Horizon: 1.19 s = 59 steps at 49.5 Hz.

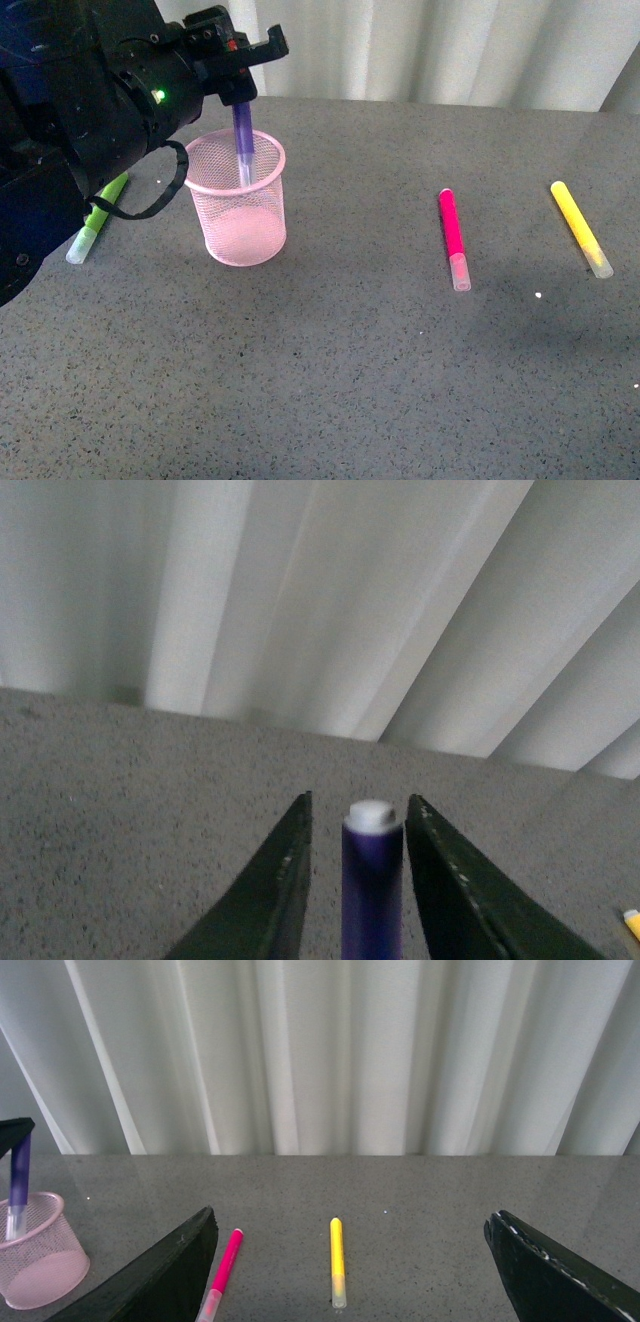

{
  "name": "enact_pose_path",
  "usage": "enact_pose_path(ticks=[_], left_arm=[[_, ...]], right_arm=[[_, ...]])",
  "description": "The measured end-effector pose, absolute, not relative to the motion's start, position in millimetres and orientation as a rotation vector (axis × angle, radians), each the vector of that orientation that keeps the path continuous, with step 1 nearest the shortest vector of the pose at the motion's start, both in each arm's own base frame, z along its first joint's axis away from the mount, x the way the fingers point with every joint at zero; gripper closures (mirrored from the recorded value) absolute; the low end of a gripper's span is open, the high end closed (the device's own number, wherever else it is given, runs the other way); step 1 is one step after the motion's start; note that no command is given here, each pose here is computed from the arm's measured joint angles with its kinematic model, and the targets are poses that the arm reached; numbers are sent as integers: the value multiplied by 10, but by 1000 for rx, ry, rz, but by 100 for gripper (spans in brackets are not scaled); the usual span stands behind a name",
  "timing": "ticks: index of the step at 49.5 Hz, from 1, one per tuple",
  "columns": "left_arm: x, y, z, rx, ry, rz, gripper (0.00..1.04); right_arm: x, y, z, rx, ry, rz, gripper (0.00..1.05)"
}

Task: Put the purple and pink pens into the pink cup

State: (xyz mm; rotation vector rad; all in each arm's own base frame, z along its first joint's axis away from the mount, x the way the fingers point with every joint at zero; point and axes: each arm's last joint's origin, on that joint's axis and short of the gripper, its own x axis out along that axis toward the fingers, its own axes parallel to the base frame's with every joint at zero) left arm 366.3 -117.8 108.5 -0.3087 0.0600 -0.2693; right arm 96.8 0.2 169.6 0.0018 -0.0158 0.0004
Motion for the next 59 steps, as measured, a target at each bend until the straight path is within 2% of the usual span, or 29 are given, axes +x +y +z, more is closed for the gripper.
enact_pose_path(ticks=[2, 8, 13, 20, 31, 40, 41, 43, 45, 49, 52, 59], left_arm=[[3644, -1166, 1069, -313, 88, -275, 65], [3592, -1111, 1133, -326, 119, -275, 47], [3514, -960, 1404, -325, 124, -262, 25], [3341, -787, 1741, -268, 169, -257, 5], [2719, -535, 2196, -194, 396, -214, 7], [2607, -511, 2303, -177, 389, -213, 7], [2615, -516, 2274, -156, 378, -198, 8], [2587, -482, 2170, -90, 232, -80, 19], [2518, -446, 2099, -60, 155, -34, 26], [2353, -359, 2075, -39, 34, -12, 41], [2219, -291, 2073, -28, -5, -2, 56], [1980, -195, 1916, -14, 12, -5, 87]], right_arm=[[968, 2, 1696, 2, -16, 0, 7], [968, 2, 1696, 2, -16, 0, 7], [968, 2, 1696, 2, -16, 0, 7], [968, 2, 1696, 2, -16, 0, 7], [968, 2, 1696, 2, -16, 0, 7], [968, 2, 1696, 2, -16, 0, 7], [968, 2, 1696, 2, -16, 1, 7], [968, 2, 1696, 2, -16, 1, 7], [968, 2, 1696, 2, -16, 0, 7], [968, 2, 1696, 2, -16, 0, 7], [968, 2, 1696, 2, -16, 1, 7], [968, 2, 1696, 2, -16, 0, 7]])
